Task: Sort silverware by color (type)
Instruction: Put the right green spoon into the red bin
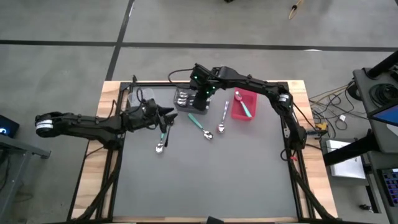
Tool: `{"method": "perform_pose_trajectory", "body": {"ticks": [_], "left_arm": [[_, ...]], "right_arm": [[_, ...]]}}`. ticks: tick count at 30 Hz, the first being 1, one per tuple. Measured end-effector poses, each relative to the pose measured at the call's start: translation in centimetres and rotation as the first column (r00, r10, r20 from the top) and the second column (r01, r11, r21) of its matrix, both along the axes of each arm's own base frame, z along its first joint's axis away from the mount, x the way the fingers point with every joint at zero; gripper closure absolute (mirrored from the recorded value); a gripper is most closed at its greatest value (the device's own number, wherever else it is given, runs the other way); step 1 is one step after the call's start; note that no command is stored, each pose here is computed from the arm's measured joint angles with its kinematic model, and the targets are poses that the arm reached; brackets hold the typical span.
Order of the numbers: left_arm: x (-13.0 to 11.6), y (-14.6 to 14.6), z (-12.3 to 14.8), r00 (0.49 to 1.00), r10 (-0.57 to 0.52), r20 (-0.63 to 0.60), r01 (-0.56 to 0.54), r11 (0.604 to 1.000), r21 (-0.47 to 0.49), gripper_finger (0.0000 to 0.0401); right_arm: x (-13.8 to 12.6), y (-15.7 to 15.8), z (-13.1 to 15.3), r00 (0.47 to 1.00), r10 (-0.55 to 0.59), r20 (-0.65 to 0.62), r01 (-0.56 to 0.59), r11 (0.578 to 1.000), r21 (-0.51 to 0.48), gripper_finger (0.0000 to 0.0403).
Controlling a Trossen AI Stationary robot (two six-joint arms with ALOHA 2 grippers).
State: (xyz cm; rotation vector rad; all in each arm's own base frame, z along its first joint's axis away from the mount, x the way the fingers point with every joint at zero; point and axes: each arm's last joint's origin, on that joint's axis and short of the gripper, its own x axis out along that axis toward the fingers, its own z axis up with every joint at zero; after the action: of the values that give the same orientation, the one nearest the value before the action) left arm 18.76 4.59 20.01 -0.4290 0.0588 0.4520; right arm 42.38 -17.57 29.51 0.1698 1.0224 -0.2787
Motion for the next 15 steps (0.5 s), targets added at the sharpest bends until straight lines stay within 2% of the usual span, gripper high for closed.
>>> {"method": "perform_pose_trajectory", "body": {"ticks": [8, 15], "left_arm": [[0.4, -2.0, 0.0, 0.995, -0.103, 0.003, 0.103, 0.995, -0.015, 0.0206], [0.5, -3.0, 0.0, 0.988, -0.151, 0.007, 0.151, 0.988, -0.020, 0.0206]], "right_arm": [[-1.6, 4.4, 2.0, 1.000, 0.024, -0.002, -0.024, 0.999, 0.036, 0.0345], [-3.2, 9.2, 2.0, 1.000, 0.018, 0.013, -0.018, 0.999, 0.037, 0.0346]]}}
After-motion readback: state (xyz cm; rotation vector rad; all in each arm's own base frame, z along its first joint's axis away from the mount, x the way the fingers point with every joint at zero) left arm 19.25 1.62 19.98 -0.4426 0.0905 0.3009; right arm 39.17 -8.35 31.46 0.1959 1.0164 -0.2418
